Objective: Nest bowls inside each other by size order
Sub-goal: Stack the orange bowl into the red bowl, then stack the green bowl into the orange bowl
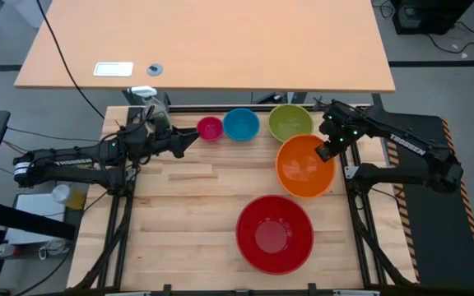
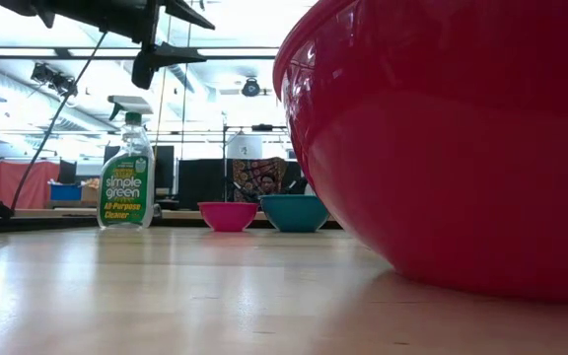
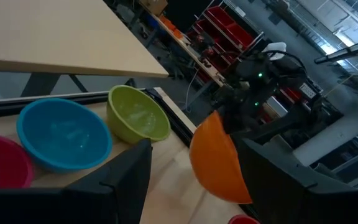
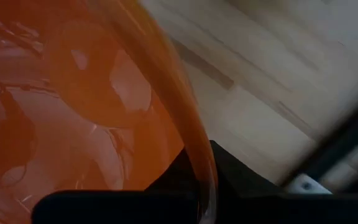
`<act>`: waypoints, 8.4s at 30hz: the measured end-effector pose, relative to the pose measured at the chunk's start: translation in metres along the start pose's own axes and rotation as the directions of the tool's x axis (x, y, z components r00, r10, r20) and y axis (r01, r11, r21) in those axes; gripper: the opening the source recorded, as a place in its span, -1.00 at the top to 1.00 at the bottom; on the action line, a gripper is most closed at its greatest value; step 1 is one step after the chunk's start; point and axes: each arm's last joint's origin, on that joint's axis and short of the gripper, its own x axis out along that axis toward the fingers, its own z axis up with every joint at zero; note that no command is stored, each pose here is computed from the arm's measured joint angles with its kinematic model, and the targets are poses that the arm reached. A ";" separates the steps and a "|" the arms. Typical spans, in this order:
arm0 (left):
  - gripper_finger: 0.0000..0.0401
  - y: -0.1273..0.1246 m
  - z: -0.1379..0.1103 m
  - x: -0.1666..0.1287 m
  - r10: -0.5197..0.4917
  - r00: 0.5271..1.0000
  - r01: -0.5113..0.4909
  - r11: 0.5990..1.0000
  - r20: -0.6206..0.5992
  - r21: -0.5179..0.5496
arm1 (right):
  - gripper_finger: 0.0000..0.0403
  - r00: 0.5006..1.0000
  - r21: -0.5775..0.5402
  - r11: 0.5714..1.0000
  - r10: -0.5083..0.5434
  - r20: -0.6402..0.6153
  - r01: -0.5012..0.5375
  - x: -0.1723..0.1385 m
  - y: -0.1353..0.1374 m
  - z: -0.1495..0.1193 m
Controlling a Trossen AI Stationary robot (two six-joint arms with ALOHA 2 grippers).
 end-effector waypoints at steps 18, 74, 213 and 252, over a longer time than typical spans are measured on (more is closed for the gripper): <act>-0.21 -0.005 0.004 0.001 -0.058 0.998 0.055 0.994 0.029 0.090 | 0.88 0.891 -0.226 0.877 0.449 0.068 -0.425 0.000 0.070 0.002; -0.21 -0.010 0.001 0.000 -0.214 0.973 0.220 0.974 -0.087 0.062 | 0.10 0.942 -0.422 0.906 -0.131 -0.308 -0.012 0.075 0.198 -0.025; 0.04 0.012 0.019 0.061 0.052 0.989 -0.067 0.993 -0.140 -0.102 | 0.80 0.983 0.057 0.983 -0.178 0.035 0.176 0.099 -0.099 0.134; 0.04 0.002 0.024 0.033 0.035 0.983 -0.018 0.995 -0.180 0.099 | 0.90 0.960 -0.314 0.922 0.267 0.087 -0.228 0.031 0.076 0.038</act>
